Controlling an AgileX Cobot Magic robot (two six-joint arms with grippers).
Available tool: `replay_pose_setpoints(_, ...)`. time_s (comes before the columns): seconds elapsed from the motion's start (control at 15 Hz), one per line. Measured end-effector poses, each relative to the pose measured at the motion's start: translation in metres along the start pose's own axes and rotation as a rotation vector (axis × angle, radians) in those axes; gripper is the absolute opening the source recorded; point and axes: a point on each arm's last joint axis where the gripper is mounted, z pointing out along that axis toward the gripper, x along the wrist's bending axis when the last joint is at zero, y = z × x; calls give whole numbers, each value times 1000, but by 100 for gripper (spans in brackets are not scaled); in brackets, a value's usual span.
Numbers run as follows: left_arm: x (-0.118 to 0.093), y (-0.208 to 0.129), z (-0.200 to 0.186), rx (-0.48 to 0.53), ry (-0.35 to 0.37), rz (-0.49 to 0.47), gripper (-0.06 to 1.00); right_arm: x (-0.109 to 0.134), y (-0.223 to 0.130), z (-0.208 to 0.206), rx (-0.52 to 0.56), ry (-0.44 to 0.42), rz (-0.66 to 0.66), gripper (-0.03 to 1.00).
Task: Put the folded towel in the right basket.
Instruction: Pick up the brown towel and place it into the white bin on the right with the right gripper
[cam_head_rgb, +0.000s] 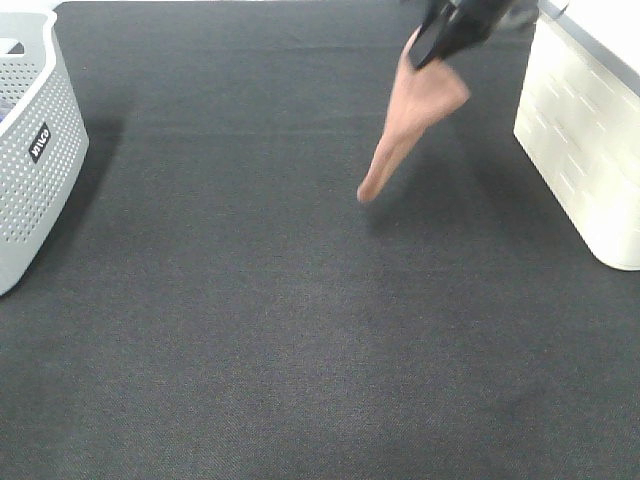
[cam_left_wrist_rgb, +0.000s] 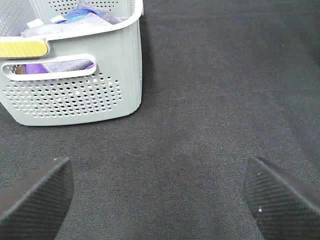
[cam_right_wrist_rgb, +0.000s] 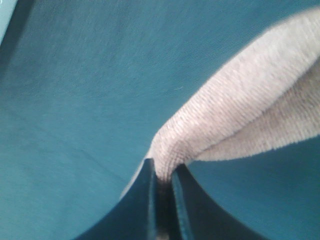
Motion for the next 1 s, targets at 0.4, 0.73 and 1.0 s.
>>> replay_pose_setpoints(0.4, 0, 0, 0, 0, 0, 0, 88, 7, 0, -101, -147, -264, -29, 2)
replay_pose_setpoints(0.73, 0, 0, 0, 0, 0, 0, 88, -56, -17, -165, -237, -399, 158, 2)
replay_pose_setpoints(1.0, 0, 0, 0, 0, 0, 0, 88, -104, -33, -191, -282, -458, 290, 2)
